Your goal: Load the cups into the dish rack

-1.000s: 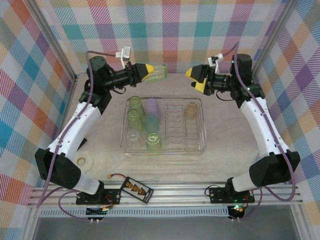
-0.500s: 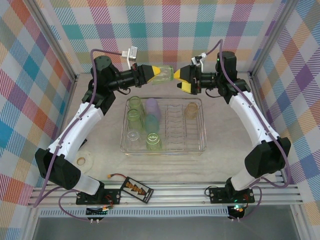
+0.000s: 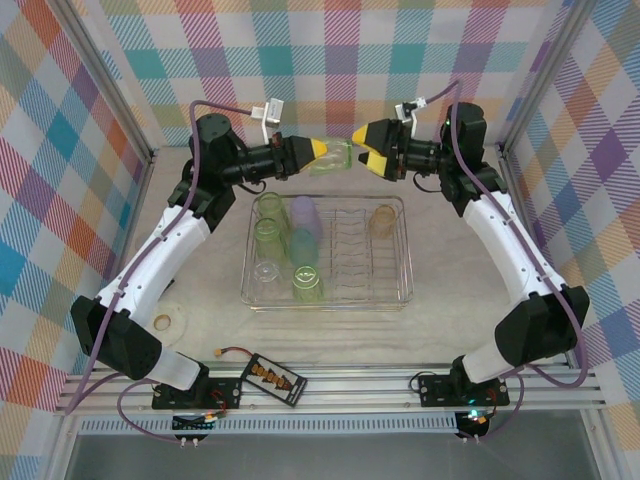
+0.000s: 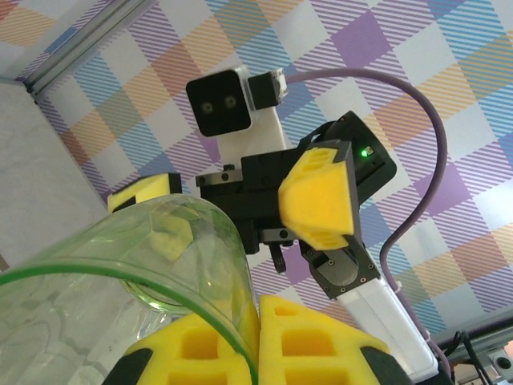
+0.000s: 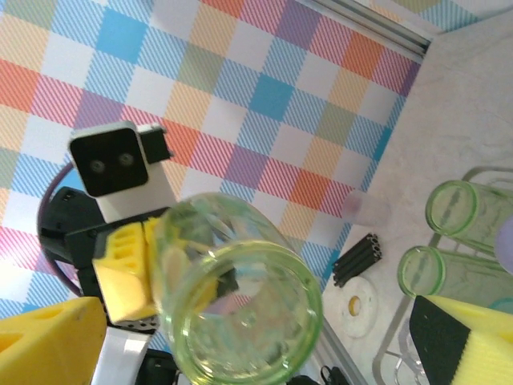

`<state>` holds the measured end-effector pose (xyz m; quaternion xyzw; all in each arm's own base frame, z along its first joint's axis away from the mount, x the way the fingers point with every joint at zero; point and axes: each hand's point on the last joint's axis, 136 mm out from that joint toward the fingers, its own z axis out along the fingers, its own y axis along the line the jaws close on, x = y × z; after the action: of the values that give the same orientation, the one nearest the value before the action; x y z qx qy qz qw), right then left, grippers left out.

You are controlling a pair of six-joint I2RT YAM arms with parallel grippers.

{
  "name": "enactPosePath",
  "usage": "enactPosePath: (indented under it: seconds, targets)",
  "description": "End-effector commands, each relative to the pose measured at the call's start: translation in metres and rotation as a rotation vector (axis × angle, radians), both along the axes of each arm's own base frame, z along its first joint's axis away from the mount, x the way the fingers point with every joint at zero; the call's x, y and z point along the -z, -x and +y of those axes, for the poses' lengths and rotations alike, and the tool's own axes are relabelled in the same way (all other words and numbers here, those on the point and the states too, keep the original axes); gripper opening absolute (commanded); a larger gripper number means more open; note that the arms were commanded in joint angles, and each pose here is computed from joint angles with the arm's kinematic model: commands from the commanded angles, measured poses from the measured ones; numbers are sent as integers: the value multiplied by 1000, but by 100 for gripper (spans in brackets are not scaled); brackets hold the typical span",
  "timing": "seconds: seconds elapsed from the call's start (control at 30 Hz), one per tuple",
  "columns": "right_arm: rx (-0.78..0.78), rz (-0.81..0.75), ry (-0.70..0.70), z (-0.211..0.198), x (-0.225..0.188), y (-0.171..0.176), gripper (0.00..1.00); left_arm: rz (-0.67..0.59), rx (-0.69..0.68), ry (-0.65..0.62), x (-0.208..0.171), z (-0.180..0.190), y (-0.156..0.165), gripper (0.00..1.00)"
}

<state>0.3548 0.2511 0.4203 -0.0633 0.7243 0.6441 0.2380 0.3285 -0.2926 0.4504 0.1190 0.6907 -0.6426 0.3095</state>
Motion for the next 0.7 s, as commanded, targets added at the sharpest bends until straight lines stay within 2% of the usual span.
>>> enactPosePath:
  seconds: [0.0, 0.2, 0.5, 0.67]
  targets:
    - [-89, -33, -40, 12, -14, 9, 98, -63, 28, 12, -17, 1, 17, 0]
    - [-254, -32, 14, 47, 1, 33, 96, -66, 26, 15, -18, 1, 16, 0]
    - [-251, -30, 10, 49, 4, 30, 90, -69, 32, 7, -17, 1, 19, 0]
    - [-230, -30, 23, 48, 7, 28, 82, -59, 31, -8, -10, 1, 19, 0]
